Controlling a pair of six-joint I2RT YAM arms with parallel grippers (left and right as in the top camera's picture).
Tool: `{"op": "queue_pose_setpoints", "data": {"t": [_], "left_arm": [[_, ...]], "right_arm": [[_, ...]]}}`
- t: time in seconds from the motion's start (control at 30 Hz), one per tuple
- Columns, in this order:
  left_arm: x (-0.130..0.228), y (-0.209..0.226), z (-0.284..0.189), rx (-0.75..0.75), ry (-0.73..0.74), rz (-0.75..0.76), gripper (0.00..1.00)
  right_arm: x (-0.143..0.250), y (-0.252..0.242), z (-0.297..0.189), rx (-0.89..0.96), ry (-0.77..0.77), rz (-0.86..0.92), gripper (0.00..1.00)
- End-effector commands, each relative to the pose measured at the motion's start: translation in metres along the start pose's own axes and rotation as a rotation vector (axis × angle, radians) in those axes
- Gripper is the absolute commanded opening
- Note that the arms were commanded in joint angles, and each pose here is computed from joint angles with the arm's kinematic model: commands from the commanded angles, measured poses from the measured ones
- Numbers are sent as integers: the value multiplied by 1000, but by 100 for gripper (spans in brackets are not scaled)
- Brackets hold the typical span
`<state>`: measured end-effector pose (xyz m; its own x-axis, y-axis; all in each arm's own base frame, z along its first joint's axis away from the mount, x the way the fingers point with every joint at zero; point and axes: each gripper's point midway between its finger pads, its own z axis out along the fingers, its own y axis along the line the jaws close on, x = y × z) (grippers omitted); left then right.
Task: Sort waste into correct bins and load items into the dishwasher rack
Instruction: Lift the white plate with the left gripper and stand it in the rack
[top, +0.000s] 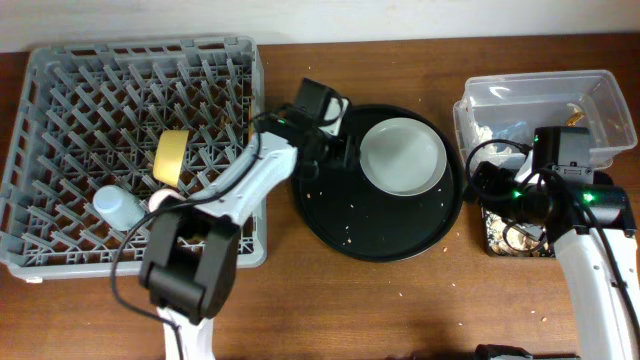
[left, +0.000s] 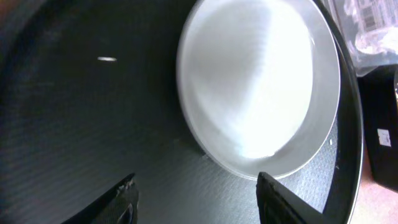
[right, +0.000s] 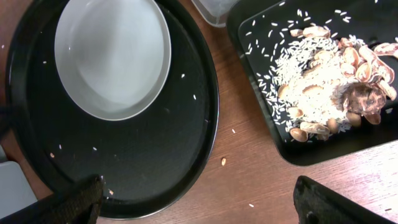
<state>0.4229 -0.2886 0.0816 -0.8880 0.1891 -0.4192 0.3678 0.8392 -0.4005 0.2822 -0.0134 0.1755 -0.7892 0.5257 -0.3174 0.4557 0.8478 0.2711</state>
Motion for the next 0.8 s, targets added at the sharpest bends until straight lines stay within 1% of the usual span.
{"op": "queue_pose_setpoints", "data": {"t": [0.0, 0.03, 0.1, 0.17, 0.23, 0.3, 0.33, 0.43, 0.47, 0.5, 0.57, 0.63, 0.67, 0.73, 0.77], "left_arm": [[18, -23, 40, 50, 45, -29, 54], [23, -20, 50, 13, 49, -34, 51], [32, -6, 67, -97, 49, -98, 51], [39, -5, 76, -119, 59, -104, 50], [42, -1, 77, -134, 66, -106, 40], [46, 9, 76, -188, 74, -107, 24], [53, 17, 74, -231, 99, -112, 20], [62, 33, 65, -295, 142, -135, 0], [58, 35, 57, -301, 145, -142, 0], [51, 36, 45, -305, 144, -146, 0], [13, 36, -10, -302, 91, -107, 0], [-17, 39, -77, -324, 8, -91, 0], [-28, 50, -120, -396, -56, -82, 0], [-38, 73, -193, -579, -170, -54, 0], [-37, 89, -236, -731, -220, -42, 0]], "right_arm": [[-1, -1, -1, -1, -3, 9, 98], [-1, -1, -1, -1, -3, 9, 99], [-1, -1, -1, -1, -2, 10, 99], [-1, -1, -1, 0, 0, 10, 98], [-1, -1, -1, 0, 0, 10, 98], [0, -1, -1, 1, 1, 10, 98], [0, -1, -1, 2, 4, 10, 98], [3, -3, -1, 7, 14, 12, 98], [3, -3, -1, 8, 16, 12, 99], [4, -3, -1, 9, 18, 12, 98], [4, -3, -1, 10, 20, 13, 98], [4, -3, -1, 10, 20, 13, 98], [4, -3, -1, 10, 20, 13, 99], [4, -3, -1, 10, 20, 13, 99], [4, -3, -1, 10, 20, 13, 99]]}}
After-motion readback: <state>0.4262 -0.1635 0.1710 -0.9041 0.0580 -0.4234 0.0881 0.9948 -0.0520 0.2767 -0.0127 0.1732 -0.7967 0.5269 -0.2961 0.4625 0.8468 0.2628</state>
